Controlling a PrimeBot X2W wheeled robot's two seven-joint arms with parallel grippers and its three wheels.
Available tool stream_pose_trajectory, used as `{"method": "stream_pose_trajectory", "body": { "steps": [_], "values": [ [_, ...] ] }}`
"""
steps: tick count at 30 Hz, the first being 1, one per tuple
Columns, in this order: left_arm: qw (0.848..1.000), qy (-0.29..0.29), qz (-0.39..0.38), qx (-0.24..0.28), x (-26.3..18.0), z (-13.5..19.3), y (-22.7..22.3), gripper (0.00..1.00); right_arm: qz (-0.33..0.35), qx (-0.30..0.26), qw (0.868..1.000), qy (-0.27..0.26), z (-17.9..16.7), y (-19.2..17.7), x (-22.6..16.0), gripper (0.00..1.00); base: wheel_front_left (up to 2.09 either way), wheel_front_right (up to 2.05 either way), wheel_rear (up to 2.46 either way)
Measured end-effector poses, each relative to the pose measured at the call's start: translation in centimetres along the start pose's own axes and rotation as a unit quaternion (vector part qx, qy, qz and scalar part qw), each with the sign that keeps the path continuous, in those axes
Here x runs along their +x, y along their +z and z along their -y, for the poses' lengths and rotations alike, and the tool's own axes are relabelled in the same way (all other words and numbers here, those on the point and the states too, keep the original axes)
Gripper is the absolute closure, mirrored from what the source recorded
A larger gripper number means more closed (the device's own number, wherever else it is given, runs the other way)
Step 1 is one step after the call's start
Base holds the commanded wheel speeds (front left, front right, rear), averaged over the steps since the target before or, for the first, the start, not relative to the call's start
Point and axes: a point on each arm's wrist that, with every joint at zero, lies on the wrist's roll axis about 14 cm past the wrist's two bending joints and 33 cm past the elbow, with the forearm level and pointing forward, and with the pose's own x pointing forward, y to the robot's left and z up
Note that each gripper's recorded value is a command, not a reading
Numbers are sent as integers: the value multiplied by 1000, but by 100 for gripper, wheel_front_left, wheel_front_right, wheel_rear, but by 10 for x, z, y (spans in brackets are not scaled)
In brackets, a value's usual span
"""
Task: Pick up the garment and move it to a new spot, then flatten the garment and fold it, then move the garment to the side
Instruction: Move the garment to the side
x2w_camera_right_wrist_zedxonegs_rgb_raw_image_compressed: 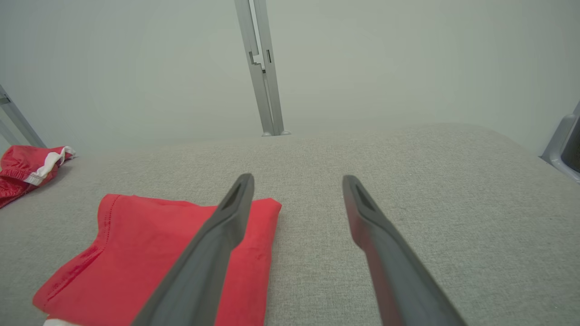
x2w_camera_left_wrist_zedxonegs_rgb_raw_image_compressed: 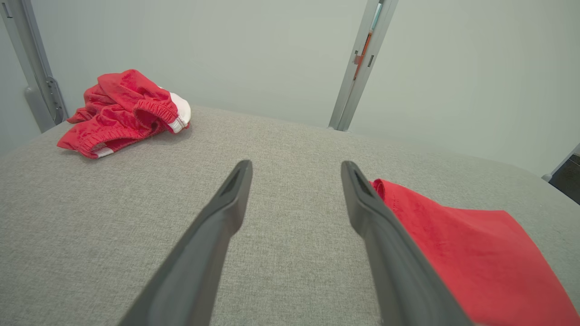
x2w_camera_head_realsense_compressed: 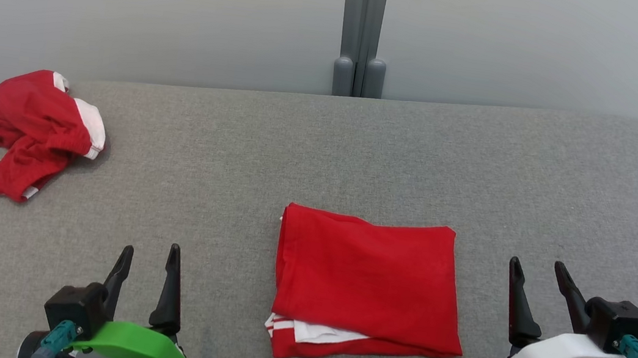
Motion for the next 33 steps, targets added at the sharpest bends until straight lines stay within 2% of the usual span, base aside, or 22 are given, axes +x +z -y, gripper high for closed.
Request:
{"method": "stream_pose_trajectory", "body": {
  "steps": [4, 9, 17, 23, 28, 33],
  "values": [
    [1000, 1, 0, 0, 0, -1, 0, 0, -17, -1, 1000, -1, 0, -7, 1, 0, 0, 0, 0],
    [1000, 6, -2, 0, -1, -4, -1, 0, -73, 21, 997, 1, -1, -29, 5, 0, 0, 0, 0],
    [999, 37, 9, 6, -4, -26, 7, 0, -156, 23, 987, 17, -12, -56, 30, 0, 0, 0, 0],
    [998, 59, 16, 7, -7, -40, 13, 0, -220, 33, 974, 35, -25, -82, 44, 0, 0, 0, 0],
    [996, 88, 16, 9, -11, -57, 13, 0, -283, 29, 958, 40, -25, -116, 45, 0, 0, 0, 0],
    [994, 107, 10, 13, -15, -70, 10, 0, -318, 22, 946, 51, -32, -139, 50, 0, 0, 0, 0]
  ]
}}
